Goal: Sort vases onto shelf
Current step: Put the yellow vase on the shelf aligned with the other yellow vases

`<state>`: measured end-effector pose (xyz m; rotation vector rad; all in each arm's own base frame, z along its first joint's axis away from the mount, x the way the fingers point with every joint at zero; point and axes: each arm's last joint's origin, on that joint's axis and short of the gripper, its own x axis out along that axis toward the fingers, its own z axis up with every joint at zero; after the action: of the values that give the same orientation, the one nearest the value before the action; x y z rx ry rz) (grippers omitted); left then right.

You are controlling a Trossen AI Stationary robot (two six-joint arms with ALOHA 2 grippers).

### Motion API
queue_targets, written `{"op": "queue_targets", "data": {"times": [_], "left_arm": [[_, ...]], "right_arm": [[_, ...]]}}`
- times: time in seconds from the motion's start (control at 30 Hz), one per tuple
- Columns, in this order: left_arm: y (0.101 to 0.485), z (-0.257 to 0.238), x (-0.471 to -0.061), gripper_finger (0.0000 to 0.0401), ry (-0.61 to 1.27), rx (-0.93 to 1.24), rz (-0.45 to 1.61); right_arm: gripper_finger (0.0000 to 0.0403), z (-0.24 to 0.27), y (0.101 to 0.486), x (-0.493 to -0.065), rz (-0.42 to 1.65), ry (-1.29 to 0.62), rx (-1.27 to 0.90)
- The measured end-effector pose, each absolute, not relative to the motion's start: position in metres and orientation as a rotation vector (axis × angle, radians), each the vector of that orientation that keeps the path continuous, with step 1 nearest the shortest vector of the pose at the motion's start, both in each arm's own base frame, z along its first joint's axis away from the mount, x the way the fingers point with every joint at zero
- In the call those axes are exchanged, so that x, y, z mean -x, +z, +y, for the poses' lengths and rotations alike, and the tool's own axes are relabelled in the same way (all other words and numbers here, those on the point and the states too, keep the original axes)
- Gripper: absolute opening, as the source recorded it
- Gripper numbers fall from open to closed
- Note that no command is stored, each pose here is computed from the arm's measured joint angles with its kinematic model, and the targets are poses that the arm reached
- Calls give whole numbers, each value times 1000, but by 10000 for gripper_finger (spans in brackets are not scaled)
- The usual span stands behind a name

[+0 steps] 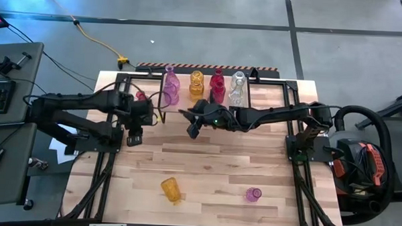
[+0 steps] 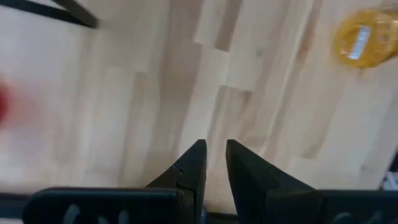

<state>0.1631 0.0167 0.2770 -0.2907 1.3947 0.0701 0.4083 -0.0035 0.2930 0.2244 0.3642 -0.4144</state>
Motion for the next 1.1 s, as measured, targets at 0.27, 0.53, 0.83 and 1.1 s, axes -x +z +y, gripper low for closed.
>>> {"op": "queue_targets", "data": {"times": [0.27,0.53,0.83,1.1], "left_arm": [[275,1,-151,54,3,260,1280],[284,-14,-154,54,-117,170,1127],[289,-36,-170,54,-251,90,984],[282,-53,-188,54,-283,120,965]], "right_arm": [[126,42,286,-403,448,-278,-396],[126,103,274,-390,540,-247,-650],[126,161,244,-387,607,-203,-751],[126,186,233,-380,680,-81,-650]]}}
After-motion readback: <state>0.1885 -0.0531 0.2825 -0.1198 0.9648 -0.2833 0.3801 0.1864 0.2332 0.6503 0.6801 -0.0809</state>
